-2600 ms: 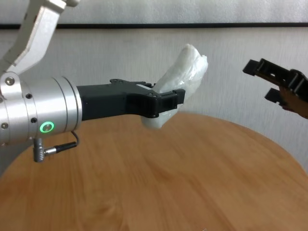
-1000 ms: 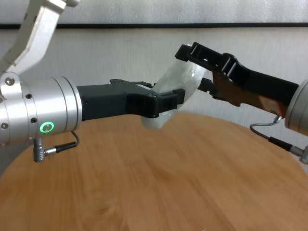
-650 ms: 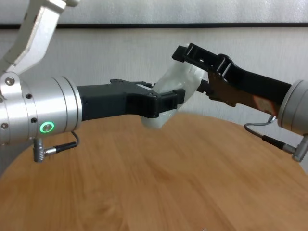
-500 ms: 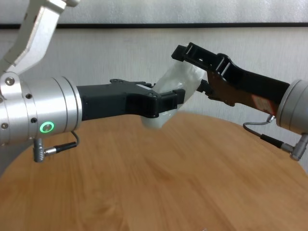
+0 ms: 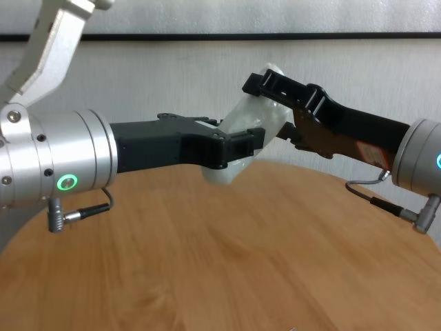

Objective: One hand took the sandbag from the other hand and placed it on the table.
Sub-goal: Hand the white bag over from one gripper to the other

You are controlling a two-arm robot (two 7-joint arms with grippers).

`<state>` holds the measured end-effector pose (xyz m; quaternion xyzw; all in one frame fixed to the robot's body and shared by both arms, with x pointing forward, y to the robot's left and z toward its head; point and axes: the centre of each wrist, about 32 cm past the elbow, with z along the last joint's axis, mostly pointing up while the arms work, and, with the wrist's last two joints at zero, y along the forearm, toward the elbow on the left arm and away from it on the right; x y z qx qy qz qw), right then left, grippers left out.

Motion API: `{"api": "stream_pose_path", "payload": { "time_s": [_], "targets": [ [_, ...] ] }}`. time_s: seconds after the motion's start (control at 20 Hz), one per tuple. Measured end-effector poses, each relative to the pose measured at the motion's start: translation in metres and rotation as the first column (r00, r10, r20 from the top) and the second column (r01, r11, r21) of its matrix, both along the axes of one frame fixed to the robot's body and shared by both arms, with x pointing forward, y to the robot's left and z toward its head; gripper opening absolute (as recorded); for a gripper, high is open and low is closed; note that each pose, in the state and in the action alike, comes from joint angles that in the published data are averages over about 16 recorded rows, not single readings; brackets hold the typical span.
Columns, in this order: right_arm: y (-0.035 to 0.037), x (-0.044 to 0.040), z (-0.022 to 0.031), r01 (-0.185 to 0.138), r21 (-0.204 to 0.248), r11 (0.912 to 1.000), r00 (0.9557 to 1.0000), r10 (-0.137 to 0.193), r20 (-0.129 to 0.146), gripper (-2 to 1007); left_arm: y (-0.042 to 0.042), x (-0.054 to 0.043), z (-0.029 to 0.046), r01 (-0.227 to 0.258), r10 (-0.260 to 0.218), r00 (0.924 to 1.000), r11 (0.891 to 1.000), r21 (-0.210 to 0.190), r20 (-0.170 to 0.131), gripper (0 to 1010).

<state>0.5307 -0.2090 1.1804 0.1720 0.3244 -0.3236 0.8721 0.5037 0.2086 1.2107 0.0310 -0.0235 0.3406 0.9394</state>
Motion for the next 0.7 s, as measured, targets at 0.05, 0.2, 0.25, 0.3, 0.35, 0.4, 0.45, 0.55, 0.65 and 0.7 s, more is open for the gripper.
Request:
{"api": "stream_pose_path", "payload": {
  "time_s": [0.05, 0.2, 0.25, 0.3, 0.35, 0.4, 0.45, 0.55, 0.65, 0.7],
  "targets": [
    [0.0000, 0.0001, -0.0001, -0.001, -0.001, 1.0000, 1.0000, 0.001, -0.001, 1001, 0.0000, 0.0000, 0.0000, 0.000, 0.000, 1.0000, 1.000, 0.000, 0.000, 411],
    [-0.0002, 0.0001, -0.0001, -0.001, -0.001, 1.0000, 1.0000, 0.001, -0.002, 995, 0.0000, 0.0000, 0.0000, 0.000, 0.000, 1.0000, 1.000, 0.000, 0.000, 411],
    [-0.0003, 0.0000, -0.0001, 0.000, -0.001, 1.0000, 1.0000, 0.000, -0.001, 990, 0.0000, 0.0000, 0.0000, 0.000, 0.000, 1.0000, 1.000, 0.000, 0.000, 411],
    [-0.0004, 0.0000, 0.0000, 0.000, -0.001, 1.0000, 1.0000, 0.000, -0.001, 984, 0.0000, 0.0000, 0.0000, 0.000, 0.000, 1.0000, 1.000, 0.000, 0.000, 411],
    [-0.0004, -0.0001, 0.0000, 0.000, -0.001, 1.0000, 1.0000, 0.000, 0.000, 976, 0.0000, 0.0000, 0.0000, 0.000, 0.000, 1.0000, 1.000, 0.000, 0.000, 411],
    [-0.0005, -0.0002, 0.0000, 0.001, -0.001, 1.0000, 1.0000, -0.001, 0.000, 965, 0.0000, 0.0000, 0.0000, 0.000, 0.000, 1.0000, 1.000, 0.000, 0.000, 411],
    [-0.0005, -0.0003, 0.0001, 0.001, -0.001, 1.0000, 1.0000, -0.001, 0.000, 953, 0.0000, 0.0000, 0.0000, 0.000, 0.000, 1.0000, 1.000, 0.000, 0.000, 411],
    [-0.0006, -0.0004, 0.0002, 0.001, -0.001, 1.0000, 1.0000, -0.001, 0.001, 923, 0.0000, 0.0000, 0.0000, 0.000, 0.000, 1.0000, 1.000, 0.000, 0.000, 411],
    [-0.0007, -0.0005, 0.0002, 0.002, -0.001, 1.0000, 1.0000, -0.002, 0.002, 886, 0.0000, 0.0000, 0.0000, 0.000, 0.000, 1.0000, 1.000, 0.000, 0.000, 411],
    [-0.0007, -0.0006, 0.0003, 0.002, -0.001, 1.0000, 1.0000, -0.002, 0.003, 864, 0.0000, 0.0000, 0.0000, 0.000, 0.000, 1.0000, 1.000, 0.000, 0.000, 411]
  ]
}}
